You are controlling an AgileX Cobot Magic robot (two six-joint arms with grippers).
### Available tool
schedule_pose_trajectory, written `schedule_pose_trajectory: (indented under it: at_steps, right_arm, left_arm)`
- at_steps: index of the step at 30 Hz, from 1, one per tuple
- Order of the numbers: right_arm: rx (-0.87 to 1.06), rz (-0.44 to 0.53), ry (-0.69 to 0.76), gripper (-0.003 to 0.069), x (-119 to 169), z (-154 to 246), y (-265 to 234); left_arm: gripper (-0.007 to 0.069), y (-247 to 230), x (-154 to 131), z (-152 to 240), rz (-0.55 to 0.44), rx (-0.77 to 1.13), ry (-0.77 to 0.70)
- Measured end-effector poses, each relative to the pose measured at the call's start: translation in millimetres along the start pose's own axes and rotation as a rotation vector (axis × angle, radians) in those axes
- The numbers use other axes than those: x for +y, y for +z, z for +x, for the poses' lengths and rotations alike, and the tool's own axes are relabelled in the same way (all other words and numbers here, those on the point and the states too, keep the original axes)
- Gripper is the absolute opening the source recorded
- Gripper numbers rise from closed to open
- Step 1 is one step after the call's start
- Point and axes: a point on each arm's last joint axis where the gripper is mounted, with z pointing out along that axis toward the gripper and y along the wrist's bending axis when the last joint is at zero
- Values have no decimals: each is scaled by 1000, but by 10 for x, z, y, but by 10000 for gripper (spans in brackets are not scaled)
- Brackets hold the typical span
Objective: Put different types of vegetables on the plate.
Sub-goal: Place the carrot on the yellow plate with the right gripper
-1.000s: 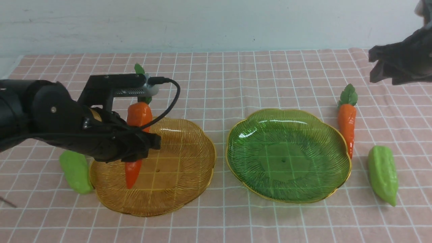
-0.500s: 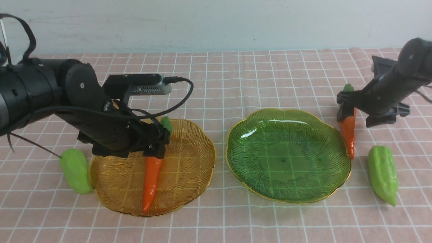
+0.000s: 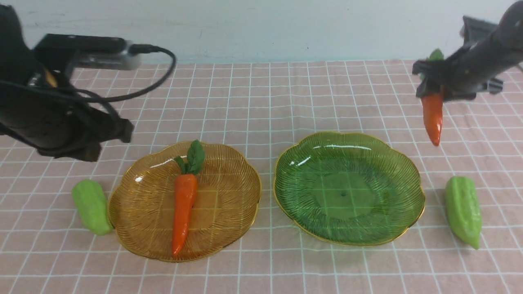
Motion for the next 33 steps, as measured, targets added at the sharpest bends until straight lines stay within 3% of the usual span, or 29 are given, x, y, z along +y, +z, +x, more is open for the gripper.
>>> schedule_pose_trajectory:
  at_steps: [4,8,13,16,21,24,26,27,29,33]
  right_arm:
    - [27,-154,-54,316,631,106,-224]
    - [101,-237,-124,316,1145,365,-171]
    - [196,-316,-251,316,1742,791,21]
    - [211,-360,-316,316,2109,1096,211]
    - [229,-384,-357,347,2383,1427,478]
    - [241,-388,-368,412,2467,1578,619]
    - [262,-385,-355,472,2488,1657,692]
    - [265,-381,-350,486,2487,1659,692]
    - [279,-379,-342,524,2480,1655,669]
    - [338,-355,-381,540,2411,1538,493]
  left_arm:
    - [0,83,344,115,-30,41,-160]
    - [6,238,573,188,-26,84,-282]
    - [15,448,646,171,42,121,-349]
    - [64,567,625,128,87,124,-351]
    - [216,720,634,86,97,126,-344]
    - [297,784,643,68,96,123,-346]
    - [451,884,654,44,95,120,-355]
    - [451,898,655,44,95,123,-357]
    - [574,1001,653,41,106,145,-371]
    - [643,1148,640,33,134,166,-388]
